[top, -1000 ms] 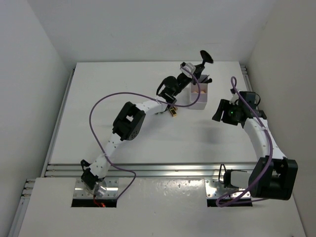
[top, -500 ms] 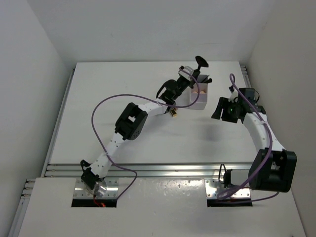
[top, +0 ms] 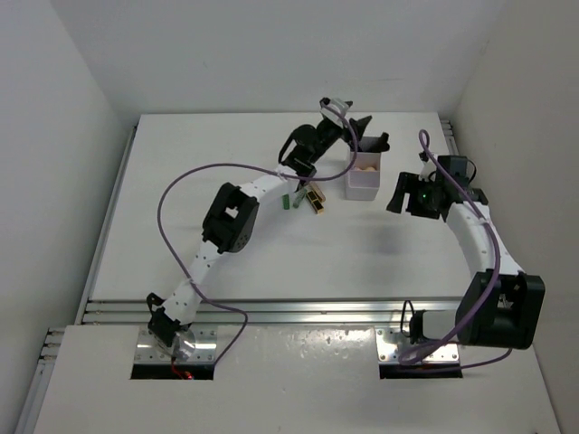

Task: Organize the makeup

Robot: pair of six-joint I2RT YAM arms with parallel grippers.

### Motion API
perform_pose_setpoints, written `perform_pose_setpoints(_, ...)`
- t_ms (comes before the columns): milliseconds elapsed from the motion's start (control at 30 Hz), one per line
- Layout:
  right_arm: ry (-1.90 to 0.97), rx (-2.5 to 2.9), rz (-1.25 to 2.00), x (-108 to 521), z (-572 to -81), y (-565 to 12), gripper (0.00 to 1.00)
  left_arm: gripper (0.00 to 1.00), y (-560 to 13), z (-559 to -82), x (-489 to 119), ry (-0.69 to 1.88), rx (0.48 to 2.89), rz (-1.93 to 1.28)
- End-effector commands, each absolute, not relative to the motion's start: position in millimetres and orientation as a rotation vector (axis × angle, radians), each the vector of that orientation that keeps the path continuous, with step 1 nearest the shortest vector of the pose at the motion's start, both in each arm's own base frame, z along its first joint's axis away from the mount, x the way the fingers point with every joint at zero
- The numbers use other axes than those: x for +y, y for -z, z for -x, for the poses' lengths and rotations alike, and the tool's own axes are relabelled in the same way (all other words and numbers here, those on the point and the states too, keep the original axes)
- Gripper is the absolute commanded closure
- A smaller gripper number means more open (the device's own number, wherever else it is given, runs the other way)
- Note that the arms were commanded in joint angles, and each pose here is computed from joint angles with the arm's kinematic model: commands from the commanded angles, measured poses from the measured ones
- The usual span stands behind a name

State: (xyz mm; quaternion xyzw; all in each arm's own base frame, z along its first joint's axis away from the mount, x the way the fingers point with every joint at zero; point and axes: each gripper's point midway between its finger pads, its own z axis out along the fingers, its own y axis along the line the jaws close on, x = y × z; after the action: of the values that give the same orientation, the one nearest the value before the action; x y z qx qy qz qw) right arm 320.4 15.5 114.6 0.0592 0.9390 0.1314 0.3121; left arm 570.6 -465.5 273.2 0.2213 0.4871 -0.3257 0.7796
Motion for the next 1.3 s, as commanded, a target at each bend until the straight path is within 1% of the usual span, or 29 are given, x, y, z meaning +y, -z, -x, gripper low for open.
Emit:
perform_pose_setpoints(0,-0.262,2.401,-0.019,19,-343,-139,0.25,0.25,-393,-564,-418,0.679,0.896,-0.435)
perform_pose_setpoints(33,-0.249,2.383,0.001,21,-348,-147,0.25,0.25,-419,-559,-407,0.671,0.873,-0.425)
perform_pose_setpoints(67,-0.224,2.386,0.017,22,-350,-148,0.25,0.25,-424,-559,-404,0.665,0.906,-0.423)
perform_pose_setpoints(100,-0.227,2.403,0.064,30,-351,-146,0.25,0.25,-423,-572,-385,0.623,0.954,-0.383)
perform_pose_setpoints(133,-0.234,2.382,0.112,43,-360,-157,0.25,0.25,-447,-563,-373,0.608,0.957,-0.354)
perform_pose_setpoints(167,-0.233,2.388,0.129,48,-362,-159,0.26,0.25,-437,-573,-359,0.572,1.051,-0.336)
perform_pose_setpoints(200,-0.257,2.377,0.197,68,-369,-166,0.26,0.25,-436,-576,-345,0.528,1.099,-0.313)
perform_pose_setpoints(233,-0.265,2.382,0.221,76,-375,-169,0.26,0.25,-415,-586,-323,0.458,1.197,-0.254)
perform_pose_setpoints(267,-0.289,2.391,0.274,92,-375,-169,0.26,0.25,-434,-571,-306,0.417,1.209,-0.233)
perform_pose_setpoints(300,-0.305,2.400,0.306,103,-386,-168,0.27,0.25,-416,-573,-288,0.345,1.297,-0.239)
perform_pose_setpoints(333,-0.321,2.408,0.373,121,-389,-169,0.27,0.25,-374,-574,-266,0.267,1.407,-0.228)
perform_pose_setpoints(367,-0.332,2.387,0.398,128,-397,-178,0.30,0.25,-363,-568,-251,0.229,1.449,-0.228)
perform_pose_setpoints(400,-0.359,2.417,0.454,147,-396,-166,0.34,0.25,-374,-549,-232,0.196,1.465,-0.222)
perform_pose_setpoints(433,-0.381,2.444,0.504,166,-397,-156,0.39,0.25,-332,-543,-209,0.127,1.567,-0.204)
perform_pose_setpoints(467,-0.408,2.426,0.524,177,-402,-162,0.45,0.25,-322,-533,-196,0.101,1.604,-0.198)
perform_pose_setpoints(500,-0.411,2.485,0.539,184,-405,-138,0.56,0.25,-306,-522,-184,0.084,1.669,-0.200)
perform_pose_setpoints(533,-0.425,2.484,0.584,202,-407,-135,0.65,0.25,-288,-503,-161,0.057,1.737,-0.172)
perform_pose_setpoints(567,-0.433,2.472,0.597,209,-406,-140,0.65,0.25,-283,-495,-151,0.052,1.750,-0.155)
perform_pose_setpoints(600,-0.431,2.530,0.618,214,-406,-115,0.67,0.25,-270,-483,-140,0.032,1.796,-0.140)
perform_pose_setpoints(633,-0.436,2.519,0.670,227,-405,-115,0.66,0.25,-262,-475,-126,0.023,1.822,-0.097)
perform_pose_setpoints(667,-0.425,2.526,0.683,231,-406,-116,0.63,0.25,-251,-457,-115,0.016,1.847,-0.086)
perform_pose_setpoints(700,-0.409,2.576,0.714,237,-404,-92,0.55,0.24,-244,-448,-107,0.005,1.864,-0.082)
perform_pose_setpoints(733,-0.391,2.568,0.730,242,-407,-92,0.52,0.24,-241,-440,-104,0.003,1.868,-0.083)
perform_pose_setpoints(767,-0.374,2.573,0.755,247,-407,-88,0.49,0.24,-224,-429,-96,-0.003,1.901,-0.086)
perform_pose_setpoints(800,-0.360,2.600,0.770,249,-406,-73,0.47,0.24,-232,-422,-88,-0.006,1.879,-0.068)
perform_pose_setpoints(833,-0.314,2.613,0.753,245,-409,-68,0.46,0.24,-228,-416,-84,-0.005,1.890,-0.068)
perform_pose_setpoints(967,-0.179,2.665,0.730,230,-418,-52,0.43,0.24,-218,-406,-71,0.011,1.896,-0.017)
perform_pose_setpoints(1033,-0.156,2.685,0.745,227,-415,-50,0.41,0.24,-208,-405,-64,0.028,1.913,0.005)
perform_pose_setpoints(1267,-0.117,2.747,0.734,217,-402,-20,0.42,0.24,-209,-410,-71,0.106,1.893,0.005)
